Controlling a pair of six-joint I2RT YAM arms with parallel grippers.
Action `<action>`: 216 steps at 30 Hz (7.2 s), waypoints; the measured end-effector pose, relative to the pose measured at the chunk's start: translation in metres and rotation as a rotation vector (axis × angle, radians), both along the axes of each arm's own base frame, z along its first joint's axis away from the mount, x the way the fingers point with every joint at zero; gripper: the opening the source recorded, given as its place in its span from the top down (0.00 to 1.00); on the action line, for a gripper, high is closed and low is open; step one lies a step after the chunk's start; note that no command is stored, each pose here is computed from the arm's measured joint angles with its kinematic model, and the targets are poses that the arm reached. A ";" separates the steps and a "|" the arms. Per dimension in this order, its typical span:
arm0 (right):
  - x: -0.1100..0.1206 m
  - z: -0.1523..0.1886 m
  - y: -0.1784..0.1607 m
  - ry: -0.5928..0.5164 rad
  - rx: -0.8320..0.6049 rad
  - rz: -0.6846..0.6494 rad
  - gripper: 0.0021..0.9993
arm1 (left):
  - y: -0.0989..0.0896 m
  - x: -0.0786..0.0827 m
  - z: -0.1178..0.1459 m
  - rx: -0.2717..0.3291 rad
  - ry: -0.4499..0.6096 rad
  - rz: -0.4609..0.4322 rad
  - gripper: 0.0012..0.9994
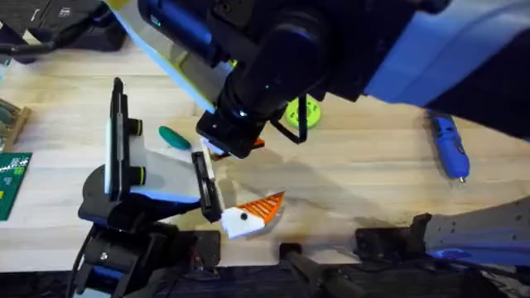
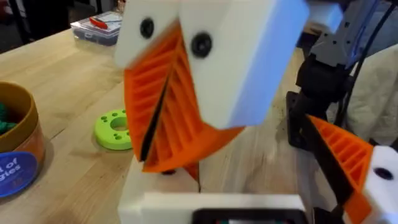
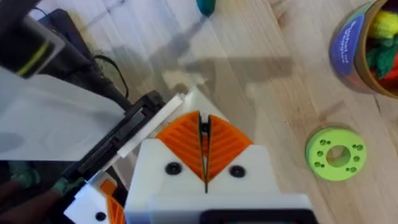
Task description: Pick up the gripper from the table and insert it into the empty holder that is missing its gripper. Then pick up a screw, insert it into the mounting hole, and use the screwdriver to tighten it. Finally, clean up the table by picking up the vegetable and placing it into the bucket.
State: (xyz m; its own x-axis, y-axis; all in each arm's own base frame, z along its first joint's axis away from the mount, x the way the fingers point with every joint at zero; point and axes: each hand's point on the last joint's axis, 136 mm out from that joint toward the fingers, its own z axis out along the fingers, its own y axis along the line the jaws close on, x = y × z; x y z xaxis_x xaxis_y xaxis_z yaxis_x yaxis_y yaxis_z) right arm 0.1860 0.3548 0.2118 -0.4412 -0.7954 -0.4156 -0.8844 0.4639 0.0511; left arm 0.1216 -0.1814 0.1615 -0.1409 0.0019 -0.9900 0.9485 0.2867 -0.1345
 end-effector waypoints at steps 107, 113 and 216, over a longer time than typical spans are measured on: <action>0.114 0.004 -0.433 -0.120 -0.004 -1.152 0.01 | 0.000 0.000 0.001 0.001 -0.015 0.000 1.00; 0.108 -0.020 -0.467 -0.051 -0.072 -1.159 0.01 | 0.000 0.000 0.001 0.001 -0.014 0.000 1.00; 0.102 0.052 -0.409 -0.514 0.137 -1.064 0.98 | 0.000 0.000 0.001 0.001 -0.014 0.000 1.00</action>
